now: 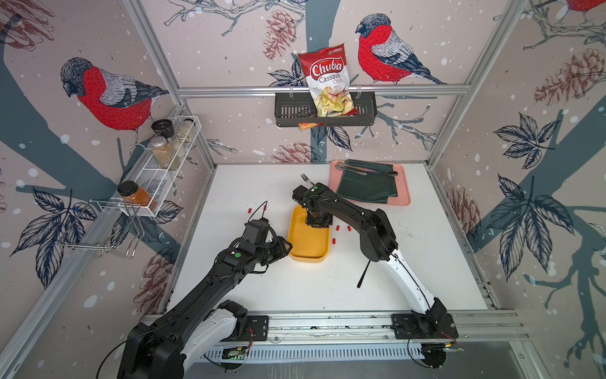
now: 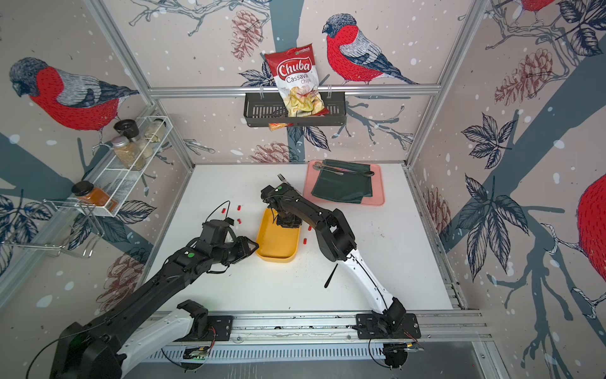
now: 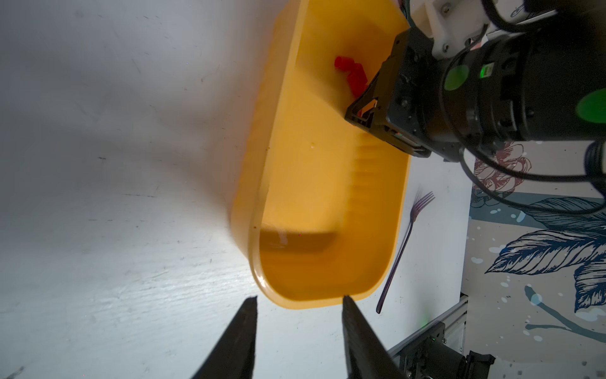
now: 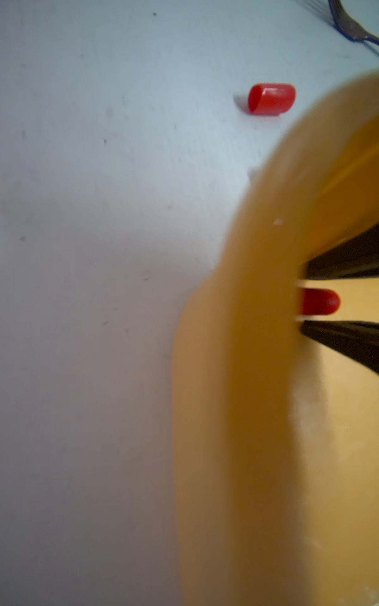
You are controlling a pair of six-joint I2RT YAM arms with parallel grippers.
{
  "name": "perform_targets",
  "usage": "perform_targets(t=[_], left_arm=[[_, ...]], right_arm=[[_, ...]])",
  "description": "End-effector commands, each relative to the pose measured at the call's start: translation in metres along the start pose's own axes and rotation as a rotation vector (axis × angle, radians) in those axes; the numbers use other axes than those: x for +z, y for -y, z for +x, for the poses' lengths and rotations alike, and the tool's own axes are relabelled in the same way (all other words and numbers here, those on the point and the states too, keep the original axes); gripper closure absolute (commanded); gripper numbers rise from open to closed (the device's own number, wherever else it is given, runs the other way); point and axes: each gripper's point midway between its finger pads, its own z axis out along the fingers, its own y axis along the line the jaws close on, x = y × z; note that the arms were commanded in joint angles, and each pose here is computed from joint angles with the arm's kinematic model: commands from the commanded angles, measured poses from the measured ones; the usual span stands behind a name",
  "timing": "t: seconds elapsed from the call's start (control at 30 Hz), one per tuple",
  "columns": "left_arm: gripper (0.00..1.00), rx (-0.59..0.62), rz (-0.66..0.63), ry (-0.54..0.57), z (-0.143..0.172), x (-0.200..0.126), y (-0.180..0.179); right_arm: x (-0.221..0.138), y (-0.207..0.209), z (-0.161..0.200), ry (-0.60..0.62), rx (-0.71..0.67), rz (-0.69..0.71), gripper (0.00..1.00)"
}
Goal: Take the screw protection sleeves out of the storage box
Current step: Pick up the screw protection sleeve from the storage box, then place the screw protection sleeve at the center of the board.
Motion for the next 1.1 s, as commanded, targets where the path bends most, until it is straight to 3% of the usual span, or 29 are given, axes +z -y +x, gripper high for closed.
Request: perform_targets(t=[0.0,0.27,0.5,0.6,0.73,0.9,1.07], left_arm=[[0.56,0.008,0.005,0.003,0.000,0.001,0.000],[0.56,0.007,-0.003,0.004,-0.001,0.002,-0.001],[0.56,0.003,-0.013,0.011,-0.004,0.005,-0.002],[0.56,0.006,-0.020,0.011,-0.005,0.005,-0.002],[0.56,0.006,-0.030,0.010,-0.006,0.006,-0.004],[0.56,0.002,-0.035,0.011,-0.008,0.008,-0.005],[0.56,0.006,-0.022,0.013,-0.011,0.009,-0.001]], right_arm=[[0.007,0.008,0.002,0.002,-0.010,0.053,0.82],[-0.005,0.001,-0.004,0.023,-0.016,0.016,0.94],[-0.068,-0.023,0.004,0.097,-0.054,-0.157,0.96],[-0.100,-0.008,0.007,0.143,-0.022,-0.205,0.96],[-0.125,0.045,0.015,0.194,0.053,-0.207,0.97],[-0.097,0.102,0.036,0.191,0.102,-0.215,0.96],[-0.056,0.108,0.046,0.172,0.126,-0.245,0.96]])
